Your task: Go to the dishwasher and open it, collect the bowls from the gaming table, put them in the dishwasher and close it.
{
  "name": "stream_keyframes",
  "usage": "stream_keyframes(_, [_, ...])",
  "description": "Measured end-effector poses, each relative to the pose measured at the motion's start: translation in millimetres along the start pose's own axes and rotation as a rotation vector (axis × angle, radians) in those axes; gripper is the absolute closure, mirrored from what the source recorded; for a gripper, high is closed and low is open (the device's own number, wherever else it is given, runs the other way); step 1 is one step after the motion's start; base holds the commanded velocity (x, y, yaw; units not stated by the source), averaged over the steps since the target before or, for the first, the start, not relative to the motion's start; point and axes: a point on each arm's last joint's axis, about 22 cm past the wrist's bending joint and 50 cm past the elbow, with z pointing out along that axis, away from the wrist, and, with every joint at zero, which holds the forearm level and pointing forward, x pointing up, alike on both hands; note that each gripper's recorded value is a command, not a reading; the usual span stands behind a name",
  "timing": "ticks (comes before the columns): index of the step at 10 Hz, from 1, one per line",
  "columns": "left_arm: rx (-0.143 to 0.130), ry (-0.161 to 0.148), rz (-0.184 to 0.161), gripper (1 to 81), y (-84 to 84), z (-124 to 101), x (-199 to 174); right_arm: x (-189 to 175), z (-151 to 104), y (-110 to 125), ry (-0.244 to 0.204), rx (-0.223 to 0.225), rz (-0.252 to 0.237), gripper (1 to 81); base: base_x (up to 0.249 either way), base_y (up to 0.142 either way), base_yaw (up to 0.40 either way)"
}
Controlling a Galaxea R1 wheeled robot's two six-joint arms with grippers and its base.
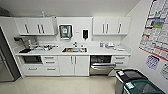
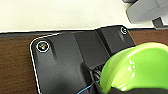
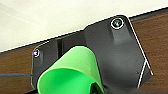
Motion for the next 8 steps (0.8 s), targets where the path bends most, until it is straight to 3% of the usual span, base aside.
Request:
stream_keyframes(5, [-0.002, 0.001, 0.000, 81.1, 1.0, 1, 2, 3, 0, 1, 0.003, -0.001, -0.001, 81.1, 0.148, 0.000, 0.000])
stream_keyframes(8, [0.010, -0.012, -0.002, 81.1, -4.7, -3, -10, -11, 1, -5, -0.011, 0.007, 0.004, 81.1, 0.148, 0.000, 0.000])
